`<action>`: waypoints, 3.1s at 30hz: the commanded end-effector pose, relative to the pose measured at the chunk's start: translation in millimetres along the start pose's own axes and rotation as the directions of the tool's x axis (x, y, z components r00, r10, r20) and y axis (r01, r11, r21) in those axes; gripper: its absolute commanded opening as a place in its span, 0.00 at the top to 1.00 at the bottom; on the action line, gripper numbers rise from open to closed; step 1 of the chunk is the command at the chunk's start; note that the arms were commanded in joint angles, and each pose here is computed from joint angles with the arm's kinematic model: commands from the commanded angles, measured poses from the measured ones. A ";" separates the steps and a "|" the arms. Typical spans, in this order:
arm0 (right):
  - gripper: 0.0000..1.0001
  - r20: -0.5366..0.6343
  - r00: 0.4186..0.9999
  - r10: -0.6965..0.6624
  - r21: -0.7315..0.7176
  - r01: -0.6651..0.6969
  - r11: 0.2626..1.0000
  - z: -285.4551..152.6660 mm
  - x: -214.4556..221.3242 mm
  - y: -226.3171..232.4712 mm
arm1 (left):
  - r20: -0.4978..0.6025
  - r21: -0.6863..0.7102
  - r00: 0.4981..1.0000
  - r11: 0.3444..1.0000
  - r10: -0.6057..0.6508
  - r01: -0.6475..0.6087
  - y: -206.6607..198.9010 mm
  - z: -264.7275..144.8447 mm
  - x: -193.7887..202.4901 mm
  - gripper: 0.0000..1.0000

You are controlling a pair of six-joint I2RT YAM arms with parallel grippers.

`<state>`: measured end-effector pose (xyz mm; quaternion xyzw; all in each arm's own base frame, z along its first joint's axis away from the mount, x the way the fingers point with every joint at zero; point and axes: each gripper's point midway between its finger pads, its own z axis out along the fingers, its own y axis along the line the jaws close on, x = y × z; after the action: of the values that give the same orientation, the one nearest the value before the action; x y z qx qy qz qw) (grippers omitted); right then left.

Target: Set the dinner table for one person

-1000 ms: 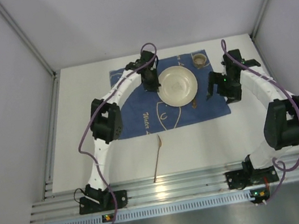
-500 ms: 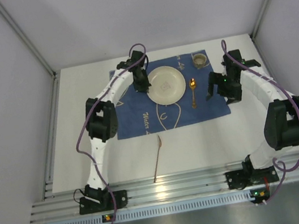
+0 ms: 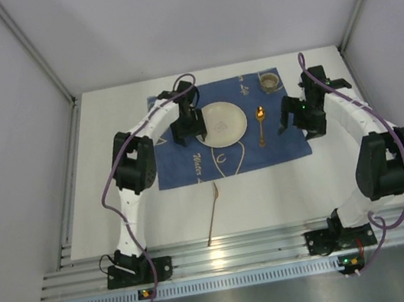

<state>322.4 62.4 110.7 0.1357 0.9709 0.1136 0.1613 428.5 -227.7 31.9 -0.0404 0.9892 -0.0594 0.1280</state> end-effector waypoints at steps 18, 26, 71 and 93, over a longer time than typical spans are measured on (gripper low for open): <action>0.00 -0.007 0.999 -0.035 0.009 0.035 0.999 12.2 -11.5 2.9 | -0.124 0.451 0.901 0.832 0.416 -0.323 -17.0 -97.6 217.9 0.34; 0.00 -0.012 0.998 -0.054 0.034 0.054 0.998 12.3 -8.3 -0.8 | -0.152 0.406 0.875 0.836 0.460 -0.369 -26.8 -80.3 236.8 0.39; 0.00 -0.055 0.996 -0.066 -0.027 0.065 0.998 3.6 27.6 6.4 | 0.256 -0.722 0.939 0.691 0.228 0.029 94.8 -70.9 -63.8 1.00; 0.00 -0.065 0.995 -0.079 -0.018 0.078 0.997 6.9 32.7 7.3 | 0.103 -0.572 0.991 0.820 0.082 -0.008 75.9 -5.6 -32.1 1.00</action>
<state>296.4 78.1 87.8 0.1018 0.9810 0.1184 0.1151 458.2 -131.5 47.0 -0.0302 0.9360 0.2933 0.1922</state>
